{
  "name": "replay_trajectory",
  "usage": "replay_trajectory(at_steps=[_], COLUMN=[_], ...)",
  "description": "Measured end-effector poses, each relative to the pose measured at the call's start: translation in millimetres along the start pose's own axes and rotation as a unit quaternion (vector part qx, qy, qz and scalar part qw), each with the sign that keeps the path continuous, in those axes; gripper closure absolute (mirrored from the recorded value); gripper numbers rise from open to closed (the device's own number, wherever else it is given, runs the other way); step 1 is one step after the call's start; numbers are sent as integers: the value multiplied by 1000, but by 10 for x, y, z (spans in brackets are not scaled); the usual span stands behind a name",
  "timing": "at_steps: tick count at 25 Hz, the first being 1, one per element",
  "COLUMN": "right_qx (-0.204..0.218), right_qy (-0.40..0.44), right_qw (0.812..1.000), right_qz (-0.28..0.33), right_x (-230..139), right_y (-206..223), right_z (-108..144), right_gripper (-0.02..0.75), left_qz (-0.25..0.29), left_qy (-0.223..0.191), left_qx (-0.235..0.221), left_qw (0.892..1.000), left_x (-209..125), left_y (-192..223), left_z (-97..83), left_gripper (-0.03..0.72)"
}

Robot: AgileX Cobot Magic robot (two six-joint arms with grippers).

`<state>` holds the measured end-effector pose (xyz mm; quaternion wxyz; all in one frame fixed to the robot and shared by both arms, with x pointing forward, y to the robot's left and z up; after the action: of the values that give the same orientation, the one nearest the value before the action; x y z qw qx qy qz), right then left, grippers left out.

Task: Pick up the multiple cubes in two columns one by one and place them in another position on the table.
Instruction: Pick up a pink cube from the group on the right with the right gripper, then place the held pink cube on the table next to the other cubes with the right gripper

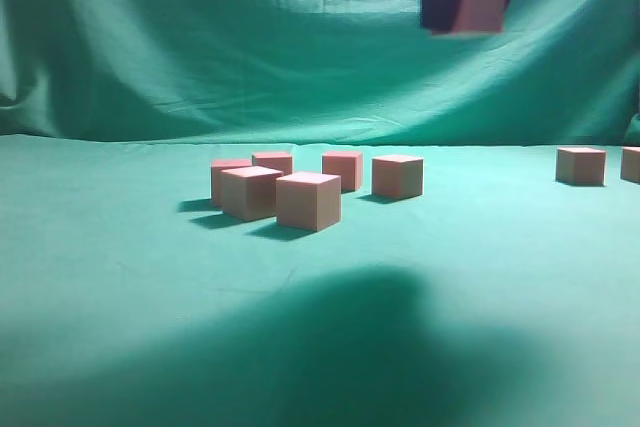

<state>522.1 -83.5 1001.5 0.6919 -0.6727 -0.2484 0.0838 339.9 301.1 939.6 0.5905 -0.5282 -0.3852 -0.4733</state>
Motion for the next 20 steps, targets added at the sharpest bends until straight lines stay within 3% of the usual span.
replay_trajectory(at_steps=[4,7,11,20], right_qx=[8,12,18,50], right_qy=[-2,11,44,60], right_qw=[1000,1000,999,996], right_qz=[17,24,22,-50], right_x=[-224,-369,-496,-474], right_y=[168,313,508,618], right_z=[367,499,506,612], right_gripper=[476,476,476,476], left_qz=[0,0,0,0], left_qy=[0,0,0,0], left_qx=[0,0,0,0], left_qw=[1000,1000,1000,1000], left_x=[0,0,0,0], left_y=[0,0,0,0], left_z=[0,0,0,0], left_gripper=[688,688,688,688])
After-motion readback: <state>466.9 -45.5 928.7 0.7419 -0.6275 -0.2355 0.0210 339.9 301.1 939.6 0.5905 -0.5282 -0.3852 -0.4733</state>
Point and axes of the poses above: a point on each arm's last joint axis where the gripper is mounted, y pointing out along that axis toward the gripper, z along the wrist's bending axis when the last joint is at zero, x = y × z, the point moved 5 cm from there along y, pointing out along that axis toward the gripper, and after that the axes turned 7 degrees about y, right-handed, at the moved point
